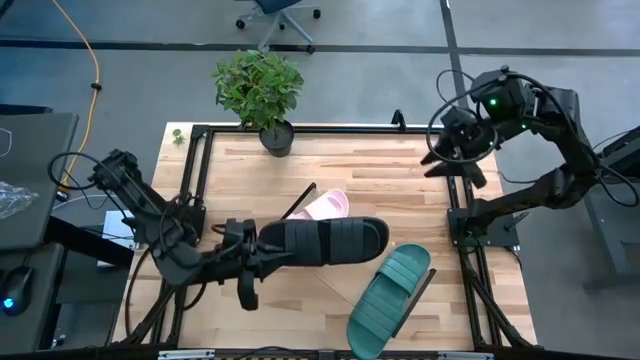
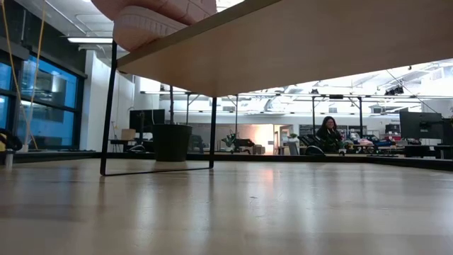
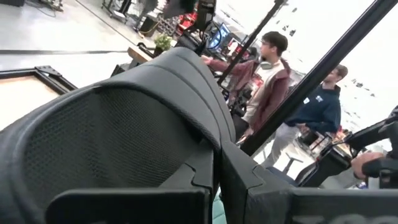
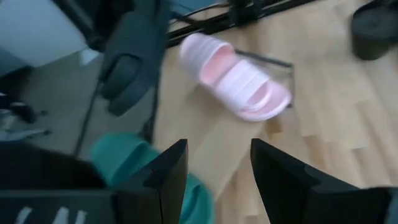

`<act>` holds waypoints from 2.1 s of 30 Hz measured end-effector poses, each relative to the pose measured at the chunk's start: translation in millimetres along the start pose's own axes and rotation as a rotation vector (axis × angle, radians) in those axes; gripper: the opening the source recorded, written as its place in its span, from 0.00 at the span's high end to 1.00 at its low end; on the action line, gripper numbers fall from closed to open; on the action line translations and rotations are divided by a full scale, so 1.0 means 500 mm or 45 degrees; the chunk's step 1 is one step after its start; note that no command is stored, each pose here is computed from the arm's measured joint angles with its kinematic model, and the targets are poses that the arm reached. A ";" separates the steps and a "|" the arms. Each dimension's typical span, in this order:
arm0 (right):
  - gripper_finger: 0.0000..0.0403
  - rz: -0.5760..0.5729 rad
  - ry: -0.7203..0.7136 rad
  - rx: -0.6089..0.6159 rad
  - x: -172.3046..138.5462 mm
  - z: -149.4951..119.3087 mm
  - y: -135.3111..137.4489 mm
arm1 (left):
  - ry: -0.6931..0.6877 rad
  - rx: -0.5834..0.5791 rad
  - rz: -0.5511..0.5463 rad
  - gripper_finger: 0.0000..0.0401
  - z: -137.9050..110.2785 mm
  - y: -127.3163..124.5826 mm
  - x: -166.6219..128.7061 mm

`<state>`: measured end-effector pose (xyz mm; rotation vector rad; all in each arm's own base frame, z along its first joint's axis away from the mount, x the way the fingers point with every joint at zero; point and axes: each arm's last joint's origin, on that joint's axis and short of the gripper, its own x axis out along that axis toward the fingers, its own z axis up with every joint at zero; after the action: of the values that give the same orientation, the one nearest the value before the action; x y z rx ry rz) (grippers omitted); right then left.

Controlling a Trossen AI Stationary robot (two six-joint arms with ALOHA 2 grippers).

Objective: Pick and place slides into the shelf
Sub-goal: Put the black pair of slides on the shelf

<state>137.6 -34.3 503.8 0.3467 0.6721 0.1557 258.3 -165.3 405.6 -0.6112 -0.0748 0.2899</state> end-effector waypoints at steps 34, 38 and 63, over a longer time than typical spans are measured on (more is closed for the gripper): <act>0.58 -0.069 -0.054 -0.202 -0.069 -0.056 0.035 | -0.312 -0.044 0.307 1.00 -0.038 -0.129 0.071; 0.58 -0.069 -0.051 -0.222 -0.069 -0.056 0.034 | -0.348 -0.053 0.370 1.00 -0.039 -0.146 0.082; 0.58 -0.074 -0.054 -0.287 -0.068 -0.054 0.034 | -0.490 -0.191 0.549 1.00 -0.095 -0.153 0.146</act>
<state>93.5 -19.9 509.9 0.1137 0.6150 0.1662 354.1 -230.1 409.6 -0.7116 -0.3390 0.8248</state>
